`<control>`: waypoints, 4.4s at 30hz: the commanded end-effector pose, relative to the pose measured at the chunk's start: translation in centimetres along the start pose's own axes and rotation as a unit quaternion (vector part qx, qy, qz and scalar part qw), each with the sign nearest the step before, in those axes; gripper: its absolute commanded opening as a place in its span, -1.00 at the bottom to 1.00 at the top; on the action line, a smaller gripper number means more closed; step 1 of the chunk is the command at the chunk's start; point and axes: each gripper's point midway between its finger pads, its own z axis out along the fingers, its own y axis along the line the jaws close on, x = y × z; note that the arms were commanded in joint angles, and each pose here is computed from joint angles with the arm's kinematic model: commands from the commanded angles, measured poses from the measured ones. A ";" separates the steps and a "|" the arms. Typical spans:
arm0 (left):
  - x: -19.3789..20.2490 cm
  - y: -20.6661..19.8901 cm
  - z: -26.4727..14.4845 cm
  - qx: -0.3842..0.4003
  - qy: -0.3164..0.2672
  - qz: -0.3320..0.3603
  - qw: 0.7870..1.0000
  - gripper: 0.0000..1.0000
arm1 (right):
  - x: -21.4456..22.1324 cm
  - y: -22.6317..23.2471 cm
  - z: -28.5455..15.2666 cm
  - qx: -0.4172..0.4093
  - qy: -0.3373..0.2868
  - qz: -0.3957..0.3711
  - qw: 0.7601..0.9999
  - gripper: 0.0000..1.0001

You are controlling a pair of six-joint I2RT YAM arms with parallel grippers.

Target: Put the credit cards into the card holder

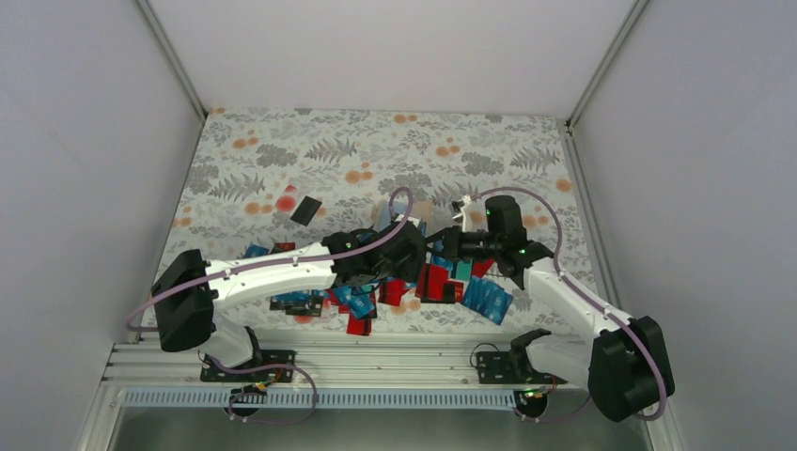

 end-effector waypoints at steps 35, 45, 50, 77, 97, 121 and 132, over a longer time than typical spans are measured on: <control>-7.9 13.7 8.3 0.002 0.014 -0.035 0.999 0.51 | -9.0 -10.2 5.2 0.127 0.062 0.097 0.985 -0.91; -6.9 17.1 11.2 -0.047 0.049 -0.039 0.997 0.45 | -9.1 -11.8 5.9 0.133 0.074 0.112 0.982 -0.91; -6.5 18.0 12.5 -0.067 0.059 -0.037 0.995 0.45 | -9.2 -12.4 6.1 0.137 0.078 0.115 0.981 -0.91; -4.7 19.0 15.0 -0.080 0.080 -0.038 0.993 -0.35 | -9.8 -13.4 7.3 0.123 0.088 0.128 0.980 -0.91; -4.2 19.1 15.2 -0.079 0.084 -0.040 0.993 -0.49 | -10.4 -13.9 8.1 0.111 0.089 0.126 0.982 -0.91; -3.5 19.0 15.3 -0.072 0.091 -0.046 0.992 -0.56 | -10.5 -12.6 9.0 0.066 0.093 0.128 0.985 -0.91; -3.5 19.0 15.2 -0.072 0.091 -0.049 0.992 -0.57 | -9.9 -12.9 9.9 0.062 0.095 0.128 0.985 -0.91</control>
